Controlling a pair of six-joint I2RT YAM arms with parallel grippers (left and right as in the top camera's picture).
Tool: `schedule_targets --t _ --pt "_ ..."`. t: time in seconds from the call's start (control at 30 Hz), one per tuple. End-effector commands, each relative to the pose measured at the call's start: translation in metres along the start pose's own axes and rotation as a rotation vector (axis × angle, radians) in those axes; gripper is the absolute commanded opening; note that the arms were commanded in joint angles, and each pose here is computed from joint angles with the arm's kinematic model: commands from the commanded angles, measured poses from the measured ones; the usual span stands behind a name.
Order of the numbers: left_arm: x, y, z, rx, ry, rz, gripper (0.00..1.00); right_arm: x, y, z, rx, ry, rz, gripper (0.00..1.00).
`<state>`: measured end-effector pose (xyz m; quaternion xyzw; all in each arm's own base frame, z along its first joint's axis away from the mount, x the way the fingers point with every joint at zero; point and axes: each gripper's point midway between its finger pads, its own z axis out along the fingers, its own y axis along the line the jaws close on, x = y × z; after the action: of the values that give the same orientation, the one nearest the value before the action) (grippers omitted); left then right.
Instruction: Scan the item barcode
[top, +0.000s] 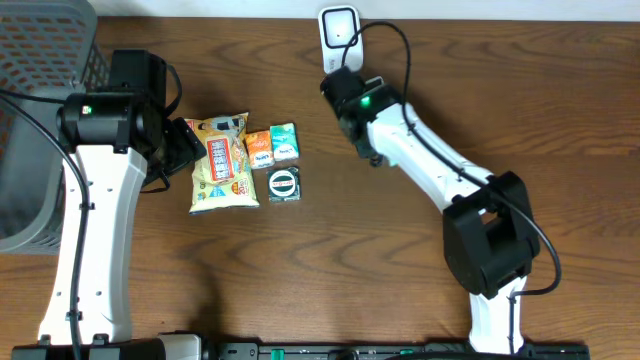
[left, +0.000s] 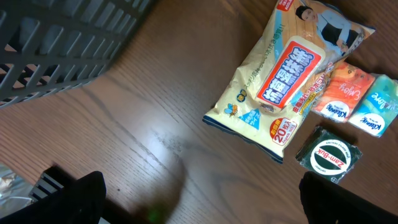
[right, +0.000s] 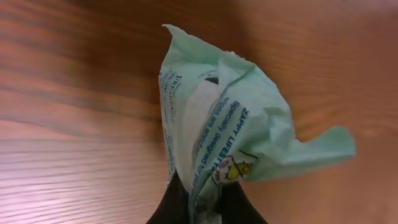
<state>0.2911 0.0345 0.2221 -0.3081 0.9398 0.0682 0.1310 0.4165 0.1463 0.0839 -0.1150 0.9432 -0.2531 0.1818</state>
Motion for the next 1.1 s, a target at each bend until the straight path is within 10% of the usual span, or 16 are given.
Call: schedule_targets --t 0.0,0.3,0.63,0.73,0.83,0.93,1.07 --pt "0.0 0.003 0.0 -0.011 -0.001 -0.008 0.98 0.017 -0.016 0.025 0.192 0.011 -0.022 0.01" --pt "0.0 0.003 0.0 -0.011 -0.002 -0.008 0.98 0.046 0.015 0.044 0.134 0.039 -0.06 0.08" --pt "0.0 0.003 0.0 -0.011 -0.002 -0.008 0.98 0.062 0.077 0.024 -0.217 0.151 -0.079 0.63" --pt "0.0 0.003 0.0 -0.011 -0.001 -0.008 0.98 0.051 0.076 0.005 -0.24 0.153 -0.083 0.64" --pt "0.0 0.003 0.0 -0.011 -0.002 -0.008 0.98 0.038 0.068 -0.016 -0.241 0.149 -0.089 0.53" --pt "0.0 0.003 0.0 -0.011 -0.001 -0.008 0.98 0.029 0.06 -0.031 -0.243 0.143 -0.085 0.01" --pt "0.0 0.003 0.0 -0.011 -0.002 -0.008 0.98 0.027 0.06 -0.034 -0.238 0.138 -0.091 0.01"
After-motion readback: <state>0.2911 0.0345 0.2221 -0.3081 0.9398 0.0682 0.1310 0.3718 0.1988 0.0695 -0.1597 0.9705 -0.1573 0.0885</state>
